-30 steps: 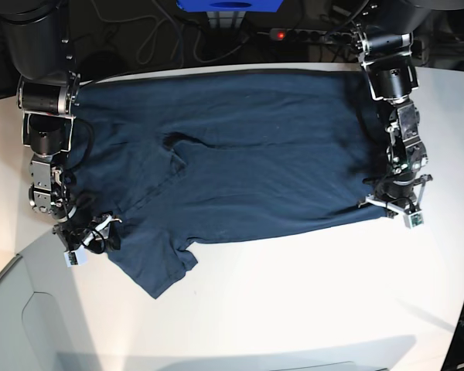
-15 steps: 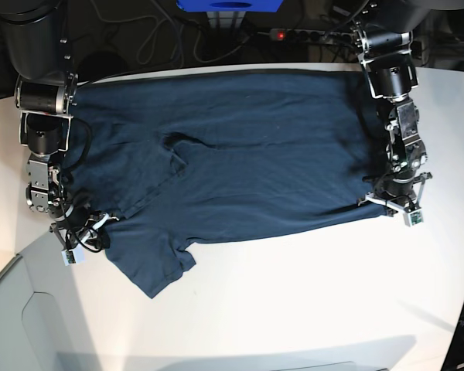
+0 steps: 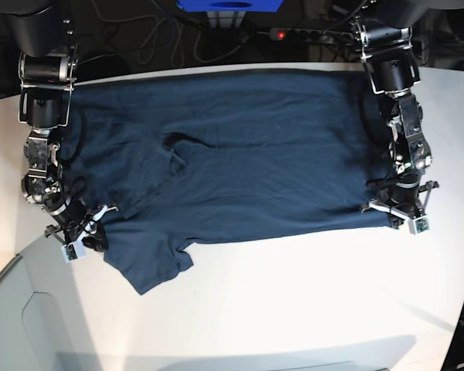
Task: Fold the T-shirt properly
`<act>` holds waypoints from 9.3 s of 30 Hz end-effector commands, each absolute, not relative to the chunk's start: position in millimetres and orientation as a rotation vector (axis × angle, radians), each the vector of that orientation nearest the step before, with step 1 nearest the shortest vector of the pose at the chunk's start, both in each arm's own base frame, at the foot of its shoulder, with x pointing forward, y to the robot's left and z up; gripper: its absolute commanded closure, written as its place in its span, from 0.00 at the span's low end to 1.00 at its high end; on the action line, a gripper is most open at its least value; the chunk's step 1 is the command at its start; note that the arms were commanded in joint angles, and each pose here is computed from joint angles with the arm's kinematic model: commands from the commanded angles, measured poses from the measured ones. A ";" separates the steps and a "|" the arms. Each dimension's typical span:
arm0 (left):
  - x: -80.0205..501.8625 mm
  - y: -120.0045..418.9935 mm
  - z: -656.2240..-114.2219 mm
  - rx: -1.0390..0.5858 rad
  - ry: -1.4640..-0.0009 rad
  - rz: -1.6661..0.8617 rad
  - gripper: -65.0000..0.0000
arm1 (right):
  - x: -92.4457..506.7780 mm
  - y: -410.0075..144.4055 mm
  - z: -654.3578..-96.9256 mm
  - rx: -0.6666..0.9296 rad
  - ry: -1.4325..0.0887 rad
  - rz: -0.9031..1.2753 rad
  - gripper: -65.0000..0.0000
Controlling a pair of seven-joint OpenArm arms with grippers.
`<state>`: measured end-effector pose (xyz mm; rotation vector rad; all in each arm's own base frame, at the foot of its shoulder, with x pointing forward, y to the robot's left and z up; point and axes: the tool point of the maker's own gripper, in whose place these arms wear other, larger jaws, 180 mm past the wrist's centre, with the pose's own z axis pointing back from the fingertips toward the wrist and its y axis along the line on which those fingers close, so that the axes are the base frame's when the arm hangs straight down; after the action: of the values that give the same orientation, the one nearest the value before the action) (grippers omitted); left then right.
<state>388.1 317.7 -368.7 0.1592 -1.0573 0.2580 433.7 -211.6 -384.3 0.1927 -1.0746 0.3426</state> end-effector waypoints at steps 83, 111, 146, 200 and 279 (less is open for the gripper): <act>338.3 308.4 -372.0 0.180 -1.076 0.273 0.65 | 349.6 -242.7 -334.8 0.027 -1.176 0.377 0.40; 334.3 303.8 -337.1 0.198 -1.163 0.237 1.00 | 391.1 -243.8 -300.4 -0.051 -1.127 0.412 0.39; 349.2 328.9 -346.5 0.188 -1.083 0.346 0.48 | 429.5 -215.9 -359.0 0.031 -0.814 0.448 0.39; 354.3 295.6 -374.2 0.123 -1.018 0.303 0.80 | 426.1 -217.6 -362.8 0.029 -0.804 0.449 0.39; 339.4 288.3 -344.7 0.146 -1.095 0.269 1.00 | 430.7 -232.5 -418.8 0.120 -0.748 0.257 0.91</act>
<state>328.8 284.2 -363.3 0.1343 -1.0346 0.2756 425.7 -226.8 -425.9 0.1410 -0.7531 0.2491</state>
